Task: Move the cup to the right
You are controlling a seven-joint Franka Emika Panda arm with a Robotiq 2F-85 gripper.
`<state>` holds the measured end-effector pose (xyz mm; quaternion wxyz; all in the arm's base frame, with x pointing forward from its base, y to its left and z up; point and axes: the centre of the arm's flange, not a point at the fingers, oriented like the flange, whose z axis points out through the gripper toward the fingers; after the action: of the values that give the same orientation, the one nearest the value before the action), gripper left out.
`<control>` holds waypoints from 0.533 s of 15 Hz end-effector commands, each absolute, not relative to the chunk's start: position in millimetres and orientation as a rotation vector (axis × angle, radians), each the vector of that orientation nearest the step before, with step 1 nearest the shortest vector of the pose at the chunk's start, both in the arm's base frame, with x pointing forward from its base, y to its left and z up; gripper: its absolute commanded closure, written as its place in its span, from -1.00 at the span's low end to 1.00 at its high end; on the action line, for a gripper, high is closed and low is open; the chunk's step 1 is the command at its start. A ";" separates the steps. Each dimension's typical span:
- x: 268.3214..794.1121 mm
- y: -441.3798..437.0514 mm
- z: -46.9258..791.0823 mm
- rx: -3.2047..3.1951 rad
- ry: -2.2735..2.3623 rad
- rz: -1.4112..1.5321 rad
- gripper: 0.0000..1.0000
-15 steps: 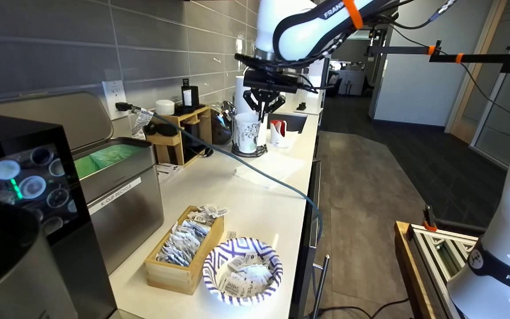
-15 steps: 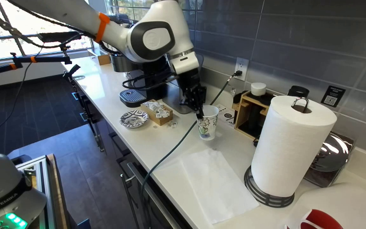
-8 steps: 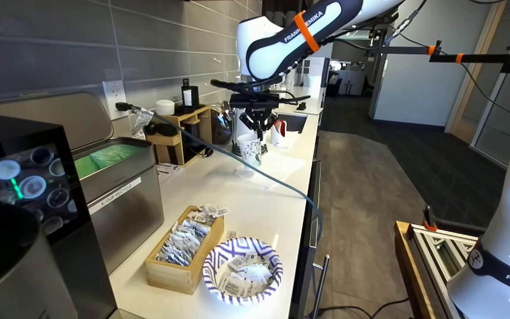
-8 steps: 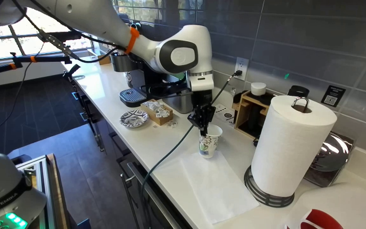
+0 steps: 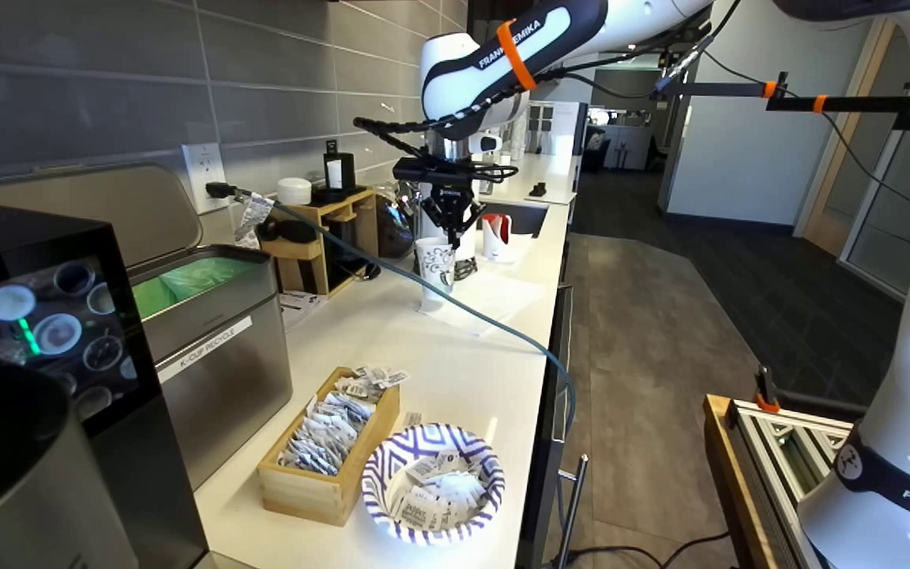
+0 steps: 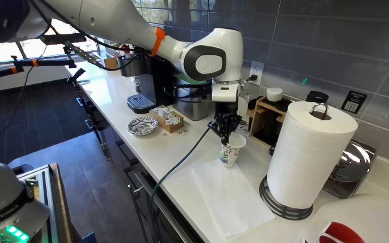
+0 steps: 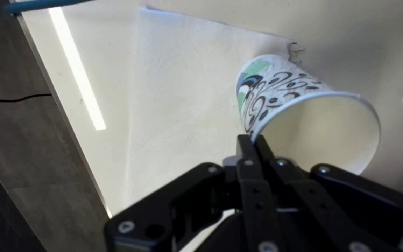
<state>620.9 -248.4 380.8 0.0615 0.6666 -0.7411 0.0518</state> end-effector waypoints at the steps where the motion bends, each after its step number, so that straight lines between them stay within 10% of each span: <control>1: 634.0 -243.2 376.5 1.943 -2.327 0.211 0.98; 8: 654.4 -214.3 386.9 1.920 -2.333 0.505 0.98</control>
<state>649.2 -225.5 393.7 0.0281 0.6351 -0.7604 0.1330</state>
